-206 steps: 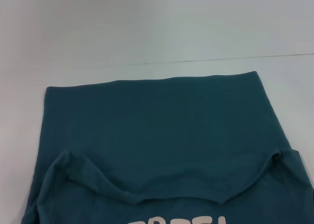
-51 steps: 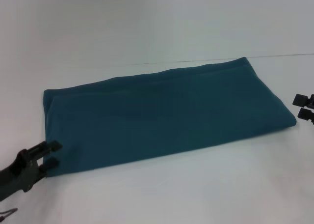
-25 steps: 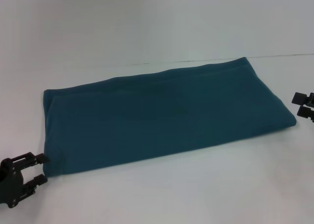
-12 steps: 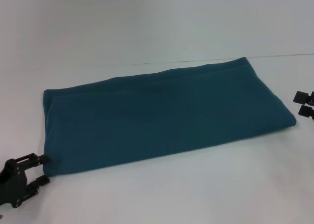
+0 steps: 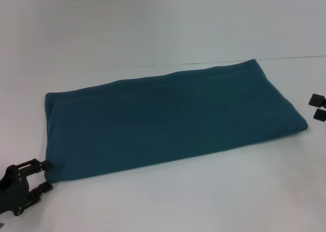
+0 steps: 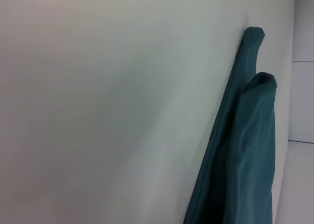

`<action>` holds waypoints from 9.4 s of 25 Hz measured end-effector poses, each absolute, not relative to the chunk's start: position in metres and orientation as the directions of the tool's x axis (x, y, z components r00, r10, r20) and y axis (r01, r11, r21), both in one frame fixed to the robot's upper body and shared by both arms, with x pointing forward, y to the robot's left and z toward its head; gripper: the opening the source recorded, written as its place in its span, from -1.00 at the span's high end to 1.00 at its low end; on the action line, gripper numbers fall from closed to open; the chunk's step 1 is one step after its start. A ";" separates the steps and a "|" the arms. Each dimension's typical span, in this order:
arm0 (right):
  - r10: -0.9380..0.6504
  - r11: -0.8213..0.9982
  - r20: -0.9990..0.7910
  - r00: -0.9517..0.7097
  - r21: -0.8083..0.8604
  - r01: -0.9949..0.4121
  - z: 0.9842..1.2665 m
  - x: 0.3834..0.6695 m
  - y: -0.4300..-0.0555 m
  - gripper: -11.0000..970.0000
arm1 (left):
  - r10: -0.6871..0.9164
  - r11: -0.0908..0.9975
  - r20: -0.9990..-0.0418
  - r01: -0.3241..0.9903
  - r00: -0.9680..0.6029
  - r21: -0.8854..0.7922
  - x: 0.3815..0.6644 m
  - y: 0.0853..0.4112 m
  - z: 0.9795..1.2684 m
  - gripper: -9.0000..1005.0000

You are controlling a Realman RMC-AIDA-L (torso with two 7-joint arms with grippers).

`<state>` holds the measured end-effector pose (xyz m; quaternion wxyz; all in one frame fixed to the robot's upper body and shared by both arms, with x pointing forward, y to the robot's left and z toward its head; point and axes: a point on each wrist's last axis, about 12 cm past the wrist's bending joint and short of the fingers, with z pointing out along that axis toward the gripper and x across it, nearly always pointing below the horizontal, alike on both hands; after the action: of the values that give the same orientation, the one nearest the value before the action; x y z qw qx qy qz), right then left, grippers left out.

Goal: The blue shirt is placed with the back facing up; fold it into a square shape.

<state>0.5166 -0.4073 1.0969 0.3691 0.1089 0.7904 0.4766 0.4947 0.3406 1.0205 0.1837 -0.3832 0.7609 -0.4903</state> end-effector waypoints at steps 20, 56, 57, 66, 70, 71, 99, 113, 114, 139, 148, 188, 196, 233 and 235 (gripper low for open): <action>0.531 0.516 -0.469 -0.706 0.840 -0.170 1.093 0.513 -0.407 -0.67 | -0.768 0.214 0.113 -0.420 -0.630 -0.882 0.498 0.335 1.017 -0.14; 0.554 0.517 -0.473 -0.685 0.841 -0.162 1.094 0.510 -0.413 -0.67 | -0.734 0.269 0.057 -0.365 -0.677 -0.891 0.537 0.312 1.029 0.14; 0.555 0.517 -0.473 -0.685 0.840 -0.161 1.094 0.510 -0.413 -0.67 | -0.733 0.269 0.056 -0.365 -0.678 -0.891 0.537 0.312 1.029 0.21; 0.557 0.518 -0.473 -0.683 0.841 -0.160 1.094 0.510 -0.413 -0.67 | -0.728 0.271 0.037 -0.336 -0.685 -0.902 0.538 0.316 1.035 0.72; 0.563 0.514 -0.472 -0.678 0.843 -0.161 1.095 0.510 -0.414 -0.67 | -0.720 0.306 -0.004 -0.311 -0.694 -0.900 0.542 0.322 1.041 0.81; 0.565 0.512 -0.472 -0.677 0.844 -0.160 1.095 0.510 -0.414 -0.67 | -0.718 0.313 -0.013 -0.307 -0.696 -0.898 0.542 0.323 1.042 0.84; 0.582 0.492 -0.440 -0.684 0.860 -0.135 1.087 0.505 -0.409 -0.67 | -0.770 0.476 -0.195 -0.343 -0.608 -0.810 0.523 0.390 1.053 0.91; 0.580 0.489 -0.437 -0.687 0.862 -0.136 1.086 0.506 -0.407 -0.67 | -0.632 0.283 -0.203 0.022 -0.748 -0.959 0.570 0.336 1.123 0.91; 0.580 0.488 -0.437 -0.688 0.862 -0.136 1.086 0.506 -0.407 -0.67 | -0.620 0.279 -0.211 0.038 -0.756 -0.960 0.575 0.332 1.127 0.91; 0.574 0.485 -0.433 -0.696 0.864 -0.138 1.083 0.506 -0.403 -0.67 | -0.236 0.402 -0.343 0.230 -0.909 -0.886 0.633 0.102 1.124 0.91; 0.561 0.495 -0.434 -0.705 0.858 -0.134 1.082 0.508 -0.402 -0.67 | -0.223 0.384 -0.340 0.238 -0.914 -0.892 0.629 0.091 1.122 0.91; 0.532 0.524 -0.426 -0.732 0.844 -0.110 1.082 0.515 -0.402 -0.67 | -0.287 0.182 -0.333 0.290 -0.898 -0.939 0.611 0.127 1.127 -0.41; 0.417 0.613 -0.410 -0.812 0.786 -0.082 1.120 0.545 -0.419 -0.67 | -0.295 0.210 -0.269 0.212 -0.917 -0.954 0.581 0.191 1.103 -0.72; 0.002 0.881 -0.479 -0.878 0.416 -0.225 1.134 0.662 -0.263 -0.67 | -0.352 0.256 -0.304 0.222 -0.885 -0.941 0.530 0.260 1.085 -0.79; 0.002 0.881 -0.478 -0.878 0.416 -0.225 1.128 0.660 -0.261 -0.67 | -0.356 0.254 -0.304 0.222 -0.884 -0.942 0.530 0.260 1.085 -0.79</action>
<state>0.6597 -0.2609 1.1283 0.2394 -0.0594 0.9398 0.2365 0.5298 0.2601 1.0846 0.2371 -0.0444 0.7554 -0.6093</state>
